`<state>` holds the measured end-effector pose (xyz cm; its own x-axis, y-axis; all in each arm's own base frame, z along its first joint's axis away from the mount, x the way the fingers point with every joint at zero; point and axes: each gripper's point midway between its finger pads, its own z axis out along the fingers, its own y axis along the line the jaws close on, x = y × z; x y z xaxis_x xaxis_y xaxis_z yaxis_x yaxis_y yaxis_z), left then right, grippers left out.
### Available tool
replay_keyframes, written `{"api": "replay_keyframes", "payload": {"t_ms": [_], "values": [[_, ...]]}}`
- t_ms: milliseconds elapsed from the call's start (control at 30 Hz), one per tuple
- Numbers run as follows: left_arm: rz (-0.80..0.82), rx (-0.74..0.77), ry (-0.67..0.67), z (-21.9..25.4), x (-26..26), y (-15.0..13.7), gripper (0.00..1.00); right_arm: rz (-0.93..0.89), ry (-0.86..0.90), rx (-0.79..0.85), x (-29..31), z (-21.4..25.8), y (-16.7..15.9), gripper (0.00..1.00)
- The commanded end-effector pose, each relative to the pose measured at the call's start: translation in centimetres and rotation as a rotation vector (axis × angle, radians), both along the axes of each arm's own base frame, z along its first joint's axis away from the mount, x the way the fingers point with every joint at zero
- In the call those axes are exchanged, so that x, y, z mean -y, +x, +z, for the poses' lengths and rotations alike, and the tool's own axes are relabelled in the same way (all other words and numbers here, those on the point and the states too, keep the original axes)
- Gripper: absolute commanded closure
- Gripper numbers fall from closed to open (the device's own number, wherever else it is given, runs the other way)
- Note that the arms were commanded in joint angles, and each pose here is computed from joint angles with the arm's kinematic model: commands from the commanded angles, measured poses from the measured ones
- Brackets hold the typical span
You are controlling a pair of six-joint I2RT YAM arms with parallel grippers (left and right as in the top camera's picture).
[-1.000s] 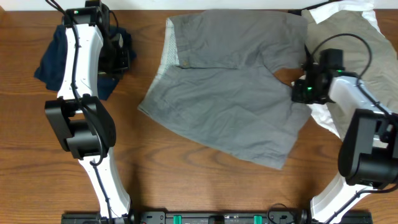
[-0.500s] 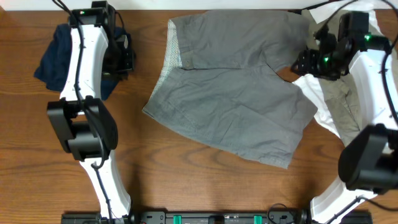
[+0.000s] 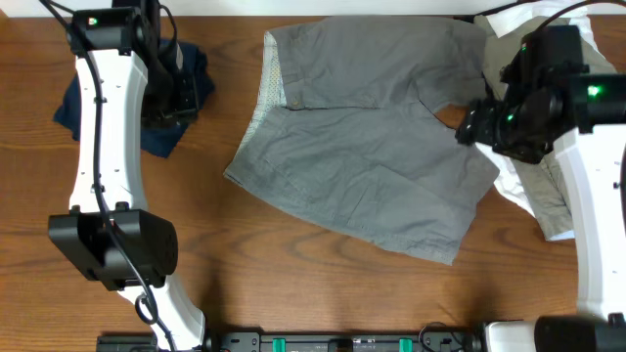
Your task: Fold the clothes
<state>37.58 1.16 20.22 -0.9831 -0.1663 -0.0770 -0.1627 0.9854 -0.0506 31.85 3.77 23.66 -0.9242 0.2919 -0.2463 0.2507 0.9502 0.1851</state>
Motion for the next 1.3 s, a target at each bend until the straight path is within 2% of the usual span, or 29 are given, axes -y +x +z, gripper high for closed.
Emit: {"api": "replay_keyframes", "payload": {"t_ms": [0,167,300,533,733,967,1133,1267], "values": [[-0.023,-0.028,0.010,-0.9,1.5,-0.5,0.56,-0.071,-0.047,-0.033,-0.6,-0.9,-1.2,0.22],[-0.054,-0.081,0.010,-4.9,3.6,-0.8,0.54,-0.112,-0.064,-0.169,-1.9,-5.7,-3.6,0.22],[0.030,-0.130,0.010,-9.2,3.8,-1.6,0.54,-0.168,-0.072,-0.246,-2.3,-9.5,-5.2,0.23],[0.198,-0.125,0.004,-15.2,3.7,-2.2,0.52,-0.238,-0.051,-0.280,-3.0,-14.8,-6.4,0.22],[0.213,-0.075,-0.005,-18.7,3.7,-2.1,0.45,-0.228,0.001,-0.283,-3.7,-18.0,-7.0,0.21],[0.086,-0.029,-0.004,-20.2,3.8,-1.7,0.44,-0.215,0.003,-0.274,-3.8,-18.7,-7.0,0.20],[-0.040,-0.001,-0.111,-21.8,5.7,-2.0,0.45,-0.205,0.019,-0.280,-4.2,-18.6,-7.1,0.20],[-0.047,0.014,-0.124,-23.2,5.9,-2.7,0.46,-0.192,0.017,-0.281,-4.5,-18.6,-7.2,0.20]]}}
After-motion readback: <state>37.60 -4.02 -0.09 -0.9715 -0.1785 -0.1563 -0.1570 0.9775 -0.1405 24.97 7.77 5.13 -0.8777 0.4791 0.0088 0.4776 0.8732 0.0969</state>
